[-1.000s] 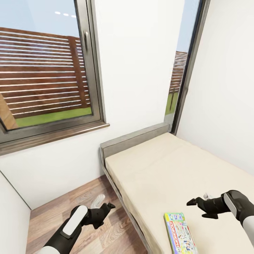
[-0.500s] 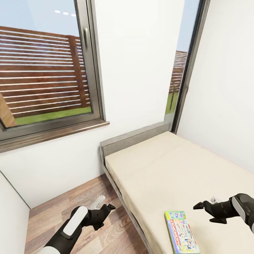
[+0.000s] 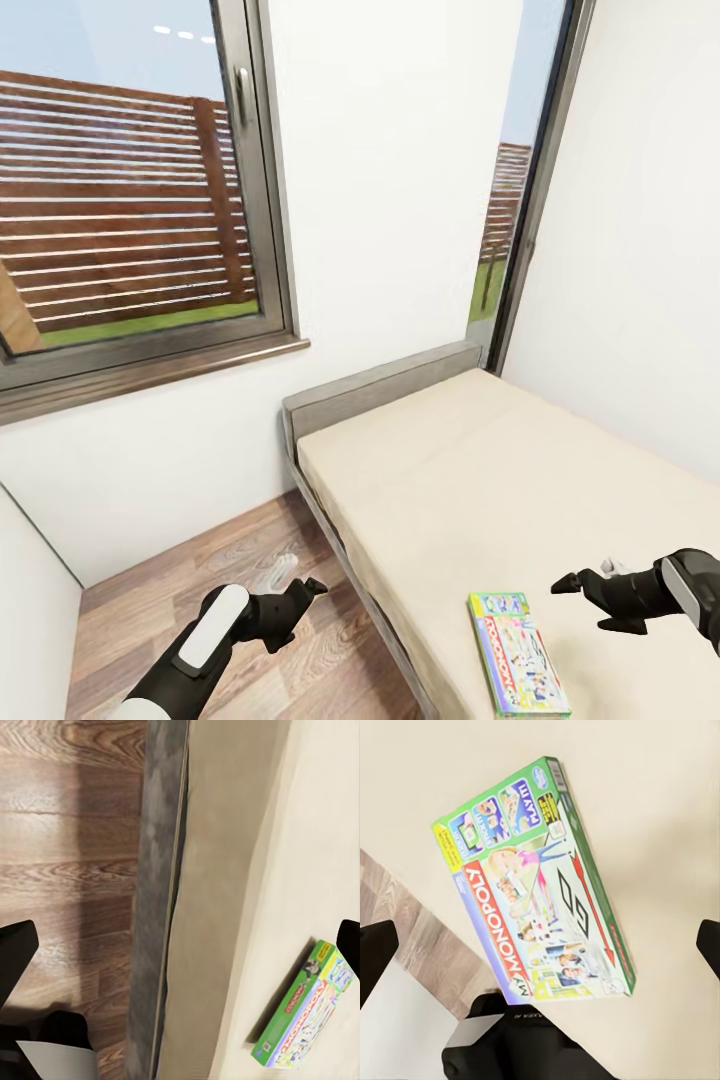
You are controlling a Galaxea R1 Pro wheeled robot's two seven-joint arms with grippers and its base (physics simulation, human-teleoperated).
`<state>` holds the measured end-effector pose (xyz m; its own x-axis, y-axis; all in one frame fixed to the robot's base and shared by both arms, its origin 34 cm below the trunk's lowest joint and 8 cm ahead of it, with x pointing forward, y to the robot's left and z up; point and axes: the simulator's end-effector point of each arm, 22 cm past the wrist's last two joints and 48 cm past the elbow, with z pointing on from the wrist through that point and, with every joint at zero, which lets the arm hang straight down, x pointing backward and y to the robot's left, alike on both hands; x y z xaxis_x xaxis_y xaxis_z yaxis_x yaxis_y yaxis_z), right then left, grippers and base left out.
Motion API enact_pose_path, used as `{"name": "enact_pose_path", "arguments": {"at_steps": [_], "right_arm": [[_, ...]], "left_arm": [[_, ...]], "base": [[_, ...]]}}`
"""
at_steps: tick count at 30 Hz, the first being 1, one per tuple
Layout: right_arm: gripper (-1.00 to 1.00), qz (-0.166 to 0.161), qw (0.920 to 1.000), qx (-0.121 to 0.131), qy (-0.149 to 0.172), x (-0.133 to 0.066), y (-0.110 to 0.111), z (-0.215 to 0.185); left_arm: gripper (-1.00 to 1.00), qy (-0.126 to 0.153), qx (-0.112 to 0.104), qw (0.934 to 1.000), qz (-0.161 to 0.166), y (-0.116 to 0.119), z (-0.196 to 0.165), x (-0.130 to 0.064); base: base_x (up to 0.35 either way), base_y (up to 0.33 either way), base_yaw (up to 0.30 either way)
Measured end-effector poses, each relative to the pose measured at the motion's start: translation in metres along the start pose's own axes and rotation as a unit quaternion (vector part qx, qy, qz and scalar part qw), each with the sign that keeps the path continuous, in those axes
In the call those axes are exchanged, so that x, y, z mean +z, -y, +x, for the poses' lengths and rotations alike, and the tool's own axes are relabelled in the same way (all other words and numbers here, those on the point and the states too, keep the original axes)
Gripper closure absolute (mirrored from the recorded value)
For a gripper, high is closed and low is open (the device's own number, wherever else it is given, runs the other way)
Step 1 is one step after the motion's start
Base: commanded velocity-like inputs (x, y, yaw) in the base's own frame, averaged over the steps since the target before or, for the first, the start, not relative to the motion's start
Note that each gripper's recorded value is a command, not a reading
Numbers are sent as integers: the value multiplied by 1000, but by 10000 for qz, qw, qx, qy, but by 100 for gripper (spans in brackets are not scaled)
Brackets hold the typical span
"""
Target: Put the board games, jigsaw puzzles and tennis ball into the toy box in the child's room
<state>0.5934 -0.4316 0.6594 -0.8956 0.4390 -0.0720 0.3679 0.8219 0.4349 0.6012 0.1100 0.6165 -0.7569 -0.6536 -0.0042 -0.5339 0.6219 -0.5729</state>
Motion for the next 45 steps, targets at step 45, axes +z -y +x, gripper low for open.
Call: {"name": "enact_pose_path", "arguments": {"at_steps": [45], "right_arm": [[-100, -174, 9988, -293, 352, 77, 28, 0]], "left_arm": [[-100, 8, -14, 10000, 20, -52, 6, 65]], "base": [[0, 0, 0]]}}
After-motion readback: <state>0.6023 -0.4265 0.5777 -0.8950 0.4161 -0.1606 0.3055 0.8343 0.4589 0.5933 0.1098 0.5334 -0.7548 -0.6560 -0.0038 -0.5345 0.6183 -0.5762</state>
